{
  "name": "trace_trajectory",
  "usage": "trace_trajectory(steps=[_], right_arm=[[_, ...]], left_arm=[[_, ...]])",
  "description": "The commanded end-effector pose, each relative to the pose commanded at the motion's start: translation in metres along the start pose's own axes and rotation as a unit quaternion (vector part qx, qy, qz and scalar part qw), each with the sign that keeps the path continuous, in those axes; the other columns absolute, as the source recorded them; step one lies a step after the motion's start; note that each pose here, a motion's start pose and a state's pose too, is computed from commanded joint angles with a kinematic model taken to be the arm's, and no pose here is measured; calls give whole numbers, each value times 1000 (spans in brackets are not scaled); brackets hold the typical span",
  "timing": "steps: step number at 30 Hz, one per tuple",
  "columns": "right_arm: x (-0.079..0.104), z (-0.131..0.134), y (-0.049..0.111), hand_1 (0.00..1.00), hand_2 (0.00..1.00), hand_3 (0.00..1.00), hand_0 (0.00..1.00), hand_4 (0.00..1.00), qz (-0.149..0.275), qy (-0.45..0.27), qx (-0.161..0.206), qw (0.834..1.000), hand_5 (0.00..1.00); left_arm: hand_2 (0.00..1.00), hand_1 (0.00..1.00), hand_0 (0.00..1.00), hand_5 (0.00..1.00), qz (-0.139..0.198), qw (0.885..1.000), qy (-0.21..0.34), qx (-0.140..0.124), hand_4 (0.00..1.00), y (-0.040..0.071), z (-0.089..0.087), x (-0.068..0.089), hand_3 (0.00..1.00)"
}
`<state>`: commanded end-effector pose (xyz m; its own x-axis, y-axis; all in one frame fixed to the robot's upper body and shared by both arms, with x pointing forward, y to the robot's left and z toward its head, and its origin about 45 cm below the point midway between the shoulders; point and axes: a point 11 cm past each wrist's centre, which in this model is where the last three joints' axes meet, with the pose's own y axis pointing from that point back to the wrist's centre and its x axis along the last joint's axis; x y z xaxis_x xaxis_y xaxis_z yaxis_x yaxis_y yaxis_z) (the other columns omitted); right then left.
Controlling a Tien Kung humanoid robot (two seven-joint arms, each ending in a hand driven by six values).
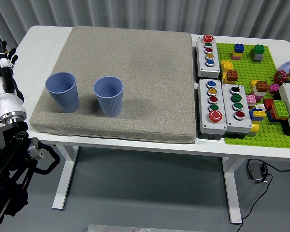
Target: Pick cup pour cup place
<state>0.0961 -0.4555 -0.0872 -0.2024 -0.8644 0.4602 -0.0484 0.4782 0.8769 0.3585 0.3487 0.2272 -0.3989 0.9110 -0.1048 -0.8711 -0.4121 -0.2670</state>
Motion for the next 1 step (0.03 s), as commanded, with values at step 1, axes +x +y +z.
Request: trace_trajectory(steps=[1], right_arm=[[0,-2,0,636,579,580,685,2,0,1,0,1000,143]], left_arm=[[956,854,821,998,-1,1000,-1,-3,850,1,2,-1,946]])
